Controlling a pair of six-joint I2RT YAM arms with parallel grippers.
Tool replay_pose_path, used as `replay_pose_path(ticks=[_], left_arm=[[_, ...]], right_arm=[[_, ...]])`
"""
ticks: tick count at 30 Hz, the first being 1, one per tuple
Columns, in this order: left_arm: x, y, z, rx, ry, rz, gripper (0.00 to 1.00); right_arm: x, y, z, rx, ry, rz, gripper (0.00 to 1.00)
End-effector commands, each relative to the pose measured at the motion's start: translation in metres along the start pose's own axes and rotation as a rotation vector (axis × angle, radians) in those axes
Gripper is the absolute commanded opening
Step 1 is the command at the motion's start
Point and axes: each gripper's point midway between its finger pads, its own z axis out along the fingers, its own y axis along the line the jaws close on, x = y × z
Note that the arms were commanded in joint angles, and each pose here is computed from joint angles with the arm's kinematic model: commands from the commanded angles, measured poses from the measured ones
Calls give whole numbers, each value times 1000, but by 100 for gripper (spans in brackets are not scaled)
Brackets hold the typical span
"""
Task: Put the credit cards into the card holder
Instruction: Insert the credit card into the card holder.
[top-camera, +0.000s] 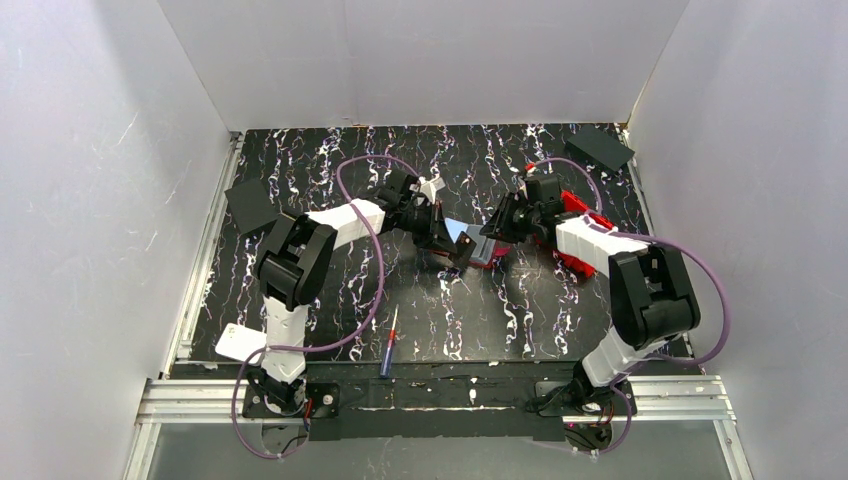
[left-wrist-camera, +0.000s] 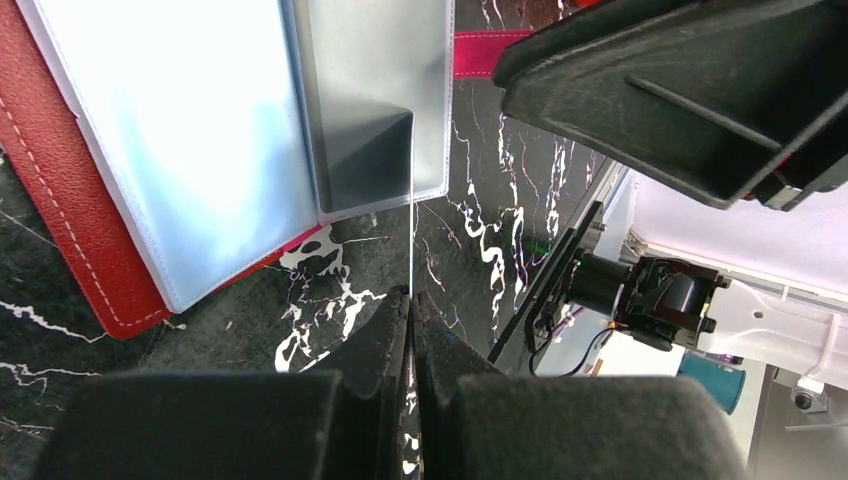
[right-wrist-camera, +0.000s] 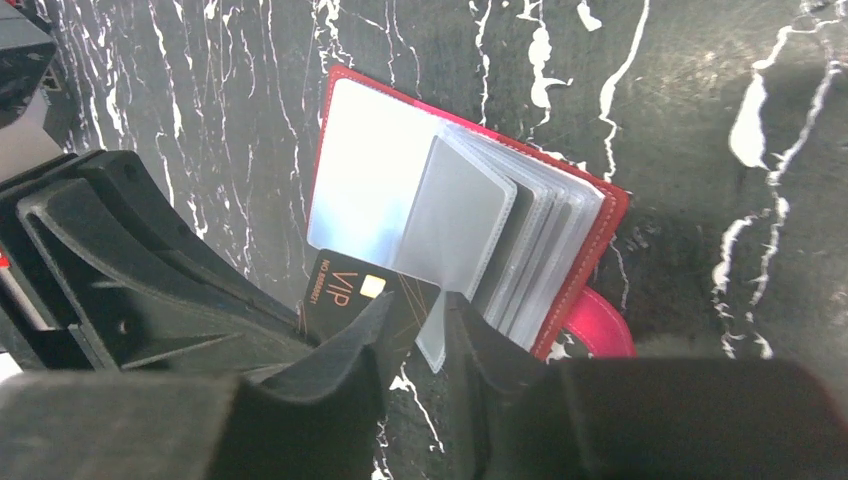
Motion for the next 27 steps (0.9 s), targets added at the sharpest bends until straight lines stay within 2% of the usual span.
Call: replay_pose_path(ticks=[1, 3, 8, 12, 17, 27], left_arm=[[8, 1, 1, -2, 27, 2, 0], [8, 4, 2, -12, 33, -1, 0], [10, 9, 1, -31, 45, -12, 0], [-10, 7, -26, -29, -22, -10, 0], [-38, -3, -52, 6, -71, 31, 0], [-51, 1, -26, 144, -5, -11, 0]], right_arm=[[-10, 22, 11, -96, 6, -51, 28], [-7, 20, 15, -98, 17, -52, 22], [-8, 14, 24, -78, 20, -66, 14], [10, -12, 34, -8, 67, -70, 9], [28, -31, 39, 39, 122, -79, 8], [40, -55, 35, 65, 192, -102, 2]])
